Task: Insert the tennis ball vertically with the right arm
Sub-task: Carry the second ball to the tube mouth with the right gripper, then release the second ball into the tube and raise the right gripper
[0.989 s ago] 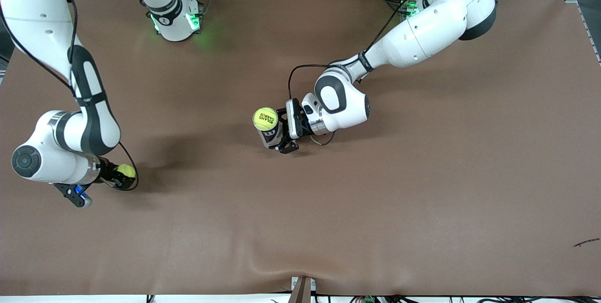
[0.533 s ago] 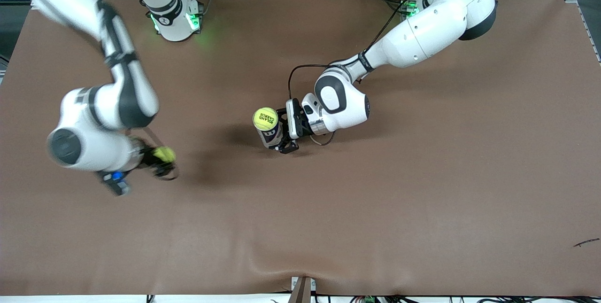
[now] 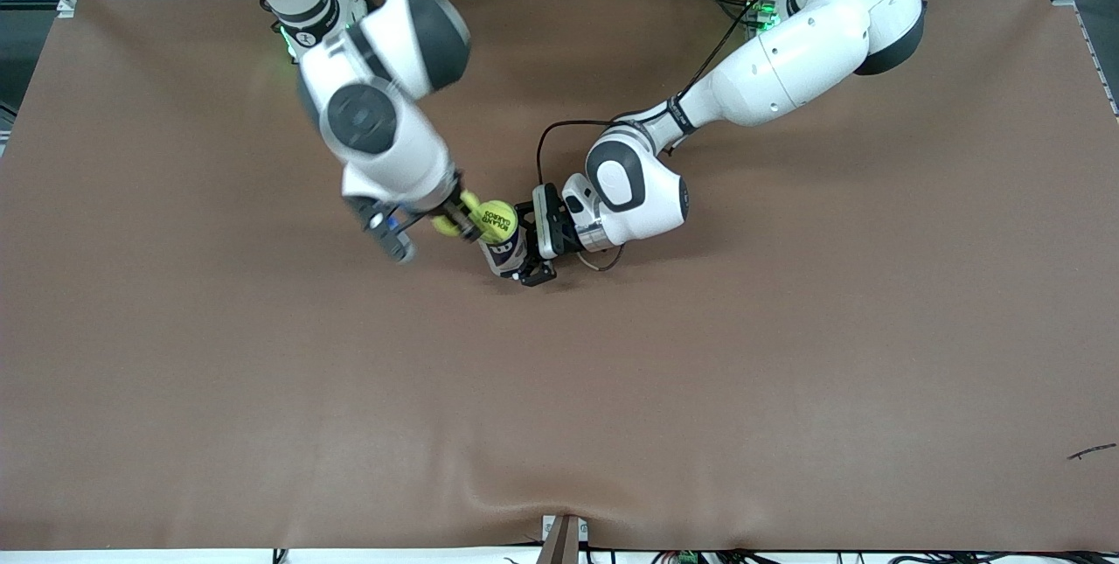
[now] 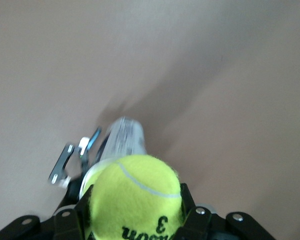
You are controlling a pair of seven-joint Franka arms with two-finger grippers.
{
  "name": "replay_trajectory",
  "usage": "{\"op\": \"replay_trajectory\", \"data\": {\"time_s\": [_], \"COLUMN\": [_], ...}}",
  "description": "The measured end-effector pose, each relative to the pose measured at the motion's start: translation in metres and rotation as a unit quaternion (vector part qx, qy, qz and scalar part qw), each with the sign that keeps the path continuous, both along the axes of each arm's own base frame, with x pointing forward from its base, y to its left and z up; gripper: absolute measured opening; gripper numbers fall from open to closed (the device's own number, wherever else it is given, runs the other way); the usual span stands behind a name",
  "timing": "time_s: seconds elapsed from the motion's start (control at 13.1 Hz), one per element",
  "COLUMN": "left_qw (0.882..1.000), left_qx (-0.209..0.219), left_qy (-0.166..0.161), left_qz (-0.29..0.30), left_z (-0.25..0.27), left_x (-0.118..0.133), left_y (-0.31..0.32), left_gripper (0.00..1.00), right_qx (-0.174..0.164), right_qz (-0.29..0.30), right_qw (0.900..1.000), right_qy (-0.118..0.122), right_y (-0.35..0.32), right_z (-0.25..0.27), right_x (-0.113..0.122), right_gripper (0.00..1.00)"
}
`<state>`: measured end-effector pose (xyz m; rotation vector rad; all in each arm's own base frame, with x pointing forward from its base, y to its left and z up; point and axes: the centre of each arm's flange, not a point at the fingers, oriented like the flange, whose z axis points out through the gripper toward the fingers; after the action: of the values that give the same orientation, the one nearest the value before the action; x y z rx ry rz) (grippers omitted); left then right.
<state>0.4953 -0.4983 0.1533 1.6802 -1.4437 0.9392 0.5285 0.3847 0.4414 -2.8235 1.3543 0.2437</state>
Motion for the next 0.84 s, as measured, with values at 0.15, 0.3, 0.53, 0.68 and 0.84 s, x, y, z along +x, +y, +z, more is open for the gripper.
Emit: {"op": "replay_trajectory", "data": {"time_s": [0.15,0.3,0.53,0.68,0.84], "left_qw": [1.000,1.000,1.000,1.000,1.000], "left_qx": [0.000,0.000,0.000,0.000,0.000], "left_qy": [0.000,0.000,0.000,0.000,0.000], "left_qz": [0.000,0.000,0.000,0.000,0.000], "left_z": [0.000,0.000,0.000,0.000,0.000], "left_x": [0.000,0.000,0.000,0.000,0.000], "left_y": [0.000,0.000,0.000,0.000,0.000], "left_gripper": [0.99,0.98,0.98,0.98,0.98], "right_qx": [0.004,0.005,0.002,0.004,0.007], "right_qz": [-0.011,-0.017,-0.030,-0.035,-0.037], "right_qw": [1.000,1.000,1.000,0.999,0.999], "right_qy": [-0.006,-0.008,-0.008,-0.013,-0.020], "right_y": [0.022,0.026,0.016,0.016,0.020], "right_z": [0.013,0.016,0.009,-0.002,-0.016], "right_x": [-0.014,-0.016,-0.005,0.002,0.007], "right_gripper": [0.67,0.67,0.67,0.67,0.67]}}
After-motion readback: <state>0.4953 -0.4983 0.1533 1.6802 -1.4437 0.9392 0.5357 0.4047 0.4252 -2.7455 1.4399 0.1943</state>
